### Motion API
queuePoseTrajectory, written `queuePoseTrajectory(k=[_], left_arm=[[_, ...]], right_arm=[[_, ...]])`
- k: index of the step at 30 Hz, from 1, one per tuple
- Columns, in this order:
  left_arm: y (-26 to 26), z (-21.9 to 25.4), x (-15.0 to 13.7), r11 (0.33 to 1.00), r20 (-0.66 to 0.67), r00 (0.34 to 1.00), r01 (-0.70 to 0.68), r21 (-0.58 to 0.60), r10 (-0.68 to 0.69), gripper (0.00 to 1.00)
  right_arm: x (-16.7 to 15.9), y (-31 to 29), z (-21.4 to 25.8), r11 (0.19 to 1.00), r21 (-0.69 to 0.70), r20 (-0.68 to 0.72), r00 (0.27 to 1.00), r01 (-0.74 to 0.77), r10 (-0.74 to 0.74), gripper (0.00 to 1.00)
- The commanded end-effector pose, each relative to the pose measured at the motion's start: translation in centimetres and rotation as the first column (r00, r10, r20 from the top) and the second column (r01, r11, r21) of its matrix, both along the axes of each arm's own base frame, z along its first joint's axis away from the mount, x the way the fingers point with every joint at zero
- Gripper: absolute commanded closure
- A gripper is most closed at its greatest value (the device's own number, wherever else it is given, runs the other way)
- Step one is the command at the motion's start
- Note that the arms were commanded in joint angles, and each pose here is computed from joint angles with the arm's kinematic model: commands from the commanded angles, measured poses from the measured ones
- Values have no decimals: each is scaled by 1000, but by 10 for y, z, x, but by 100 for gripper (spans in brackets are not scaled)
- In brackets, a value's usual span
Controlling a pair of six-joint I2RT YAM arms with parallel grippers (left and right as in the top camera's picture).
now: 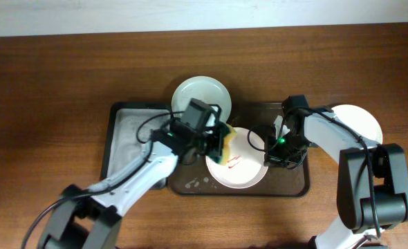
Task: Clean dirty plates on tray and stack at the side
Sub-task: 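Scrub the pink plate with the sponge in the left gripper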
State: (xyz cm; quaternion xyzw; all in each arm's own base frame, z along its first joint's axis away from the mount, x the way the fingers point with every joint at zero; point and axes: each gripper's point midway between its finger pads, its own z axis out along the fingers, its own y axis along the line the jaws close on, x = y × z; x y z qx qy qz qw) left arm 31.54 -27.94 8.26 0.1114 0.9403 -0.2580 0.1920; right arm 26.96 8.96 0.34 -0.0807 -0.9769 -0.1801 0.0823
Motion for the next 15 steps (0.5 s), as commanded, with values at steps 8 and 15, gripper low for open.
queuePoseTrajectory(k=[8,15], left_arm=[[-29,-79,-24,990,-145,984,-86,113,102,100],[-20,-37,-6,991,-83,994,-62,116,72,100]], right_arm=[[-3,-5,-5,999,-43,-12,1000,-10,9,96],[-3,-5,-5,999,-43,-13,1000,-10,9,96]])
